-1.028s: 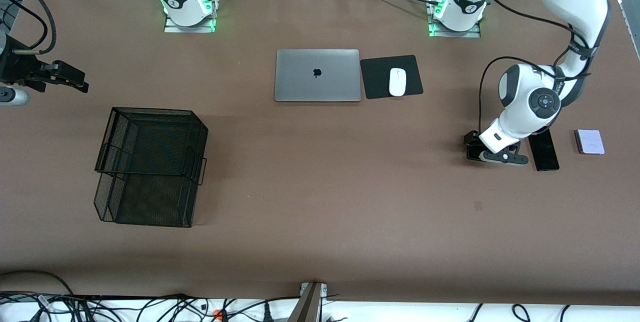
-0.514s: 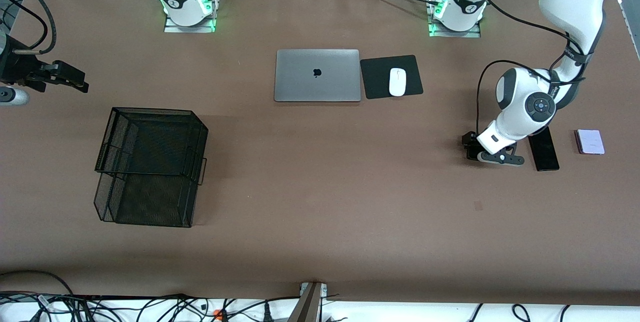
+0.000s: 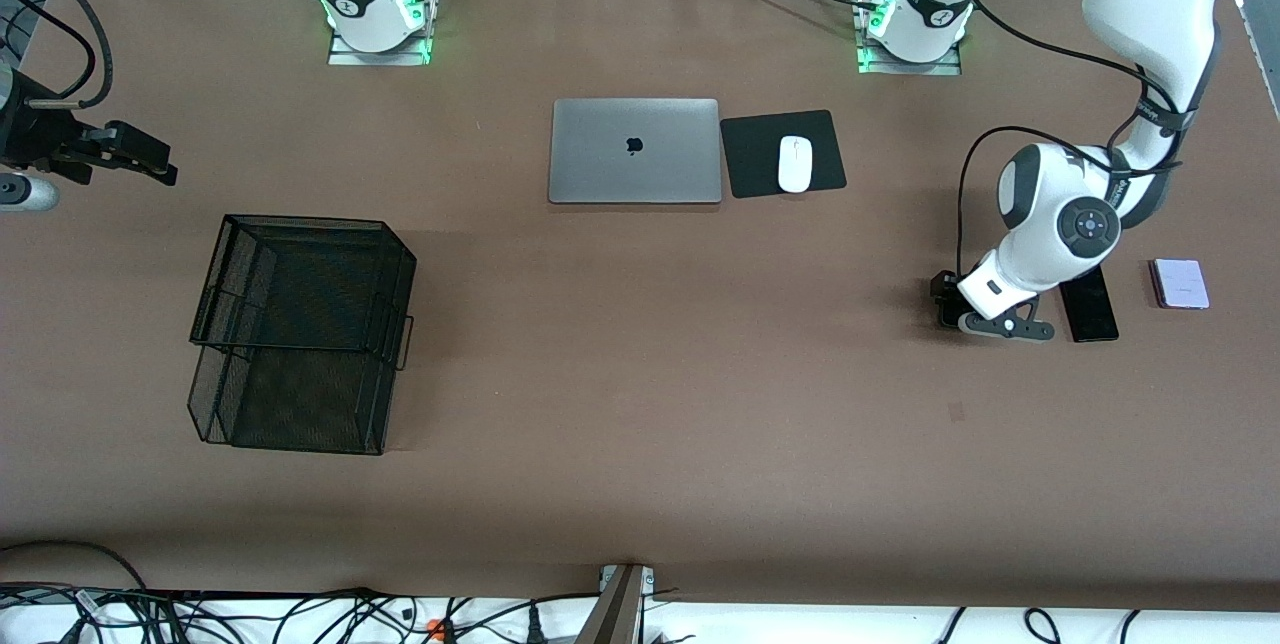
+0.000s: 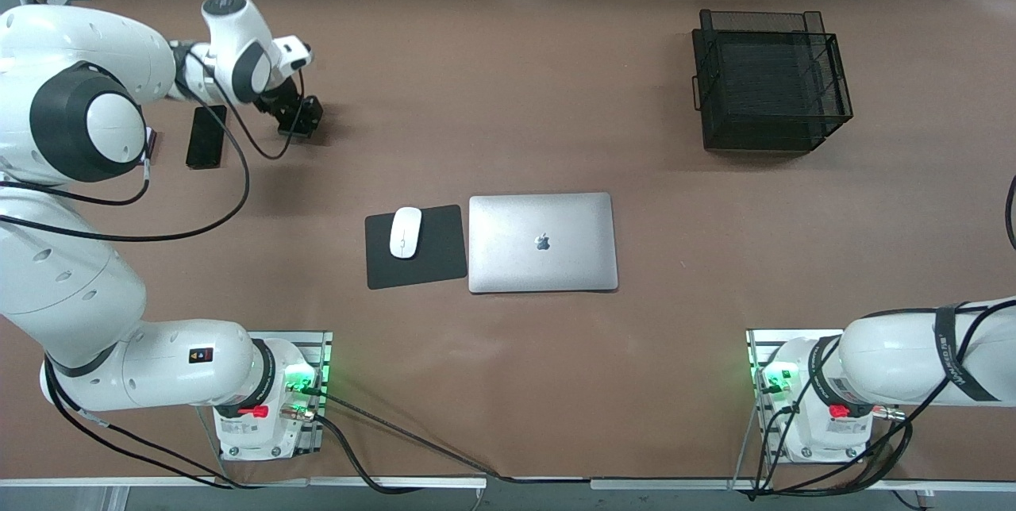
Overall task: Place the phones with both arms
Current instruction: 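Carry the flip phone to the table middle and release it, then reach the right gripper to the flip phone while the left gripper reaches the tall phone, then grasp the flip phone with the right gripper while the left gripper grasps the tall phone, then carry the flip phone to the basket while the left gripper moves the tall phone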
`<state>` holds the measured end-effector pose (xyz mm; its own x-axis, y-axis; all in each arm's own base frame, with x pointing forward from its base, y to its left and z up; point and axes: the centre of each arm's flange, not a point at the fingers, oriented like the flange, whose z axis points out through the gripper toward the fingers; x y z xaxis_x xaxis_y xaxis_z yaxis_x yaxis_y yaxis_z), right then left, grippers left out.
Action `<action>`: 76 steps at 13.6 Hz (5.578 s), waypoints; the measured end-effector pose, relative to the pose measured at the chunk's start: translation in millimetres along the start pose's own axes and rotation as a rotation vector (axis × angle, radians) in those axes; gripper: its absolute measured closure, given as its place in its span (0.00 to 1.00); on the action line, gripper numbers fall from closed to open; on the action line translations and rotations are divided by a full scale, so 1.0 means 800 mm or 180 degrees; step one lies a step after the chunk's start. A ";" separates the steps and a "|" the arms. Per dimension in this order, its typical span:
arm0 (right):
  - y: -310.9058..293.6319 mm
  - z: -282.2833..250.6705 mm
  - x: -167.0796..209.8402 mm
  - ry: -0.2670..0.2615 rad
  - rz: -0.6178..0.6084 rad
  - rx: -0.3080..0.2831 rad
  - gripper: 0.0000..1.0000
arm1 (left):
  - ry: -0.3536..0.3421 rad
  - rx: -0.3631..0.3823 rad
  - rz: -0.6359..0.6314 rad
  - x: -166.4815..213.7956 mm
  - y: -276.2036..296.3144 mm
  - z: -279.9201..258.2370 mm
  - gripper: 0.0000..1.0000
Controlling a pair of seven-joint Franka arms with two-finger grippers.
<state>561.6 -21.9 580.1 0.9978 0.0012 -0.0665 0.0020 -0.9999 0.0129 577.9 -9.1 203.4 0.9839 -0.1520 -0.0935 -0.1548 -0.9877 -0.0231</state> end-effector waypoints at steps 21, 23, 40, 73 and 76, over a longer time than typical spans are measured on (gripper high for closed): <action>0.000 0.000 0.001 0.0012 -0.0002 -0.0001 0.00 | 0.0357 -0.0904 -0.0846 0.085 0.491 -0.064 0.00; -0.005 0.000 0.002 0.0026 -0.0021 0.0000 0.00 | 0.0155 -0.0612 -0.0896 0.100 0.392 -0.135 0.00; -0.702 0.230 -0.076 0.0230 0.0562 0.0144 0.00 | 0.0342 0.0179 -0.0512 -0.046 -0.275 -0.037 0.00; -0.511 0.211 0.066 0.0026 0.0199 -0.0249 0.17 | -0.0464 -0.0167 0.0262 0.083 0.141 -0.179 0.22; -0.389 0.165 0.065 -0.0069 0.0016 -0.0256 0.17 | -0.0587 -0.0308 0.0439 0.073 0.252 -0.152 0.22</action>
<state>603.7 287.4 440.6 0.9961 -0.0049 -0.0880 0.0034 -0.9956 0.0933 615.2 -221.3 314.0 0.9199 -0.2849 -0.2694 -0.2684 -0.9584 0.0972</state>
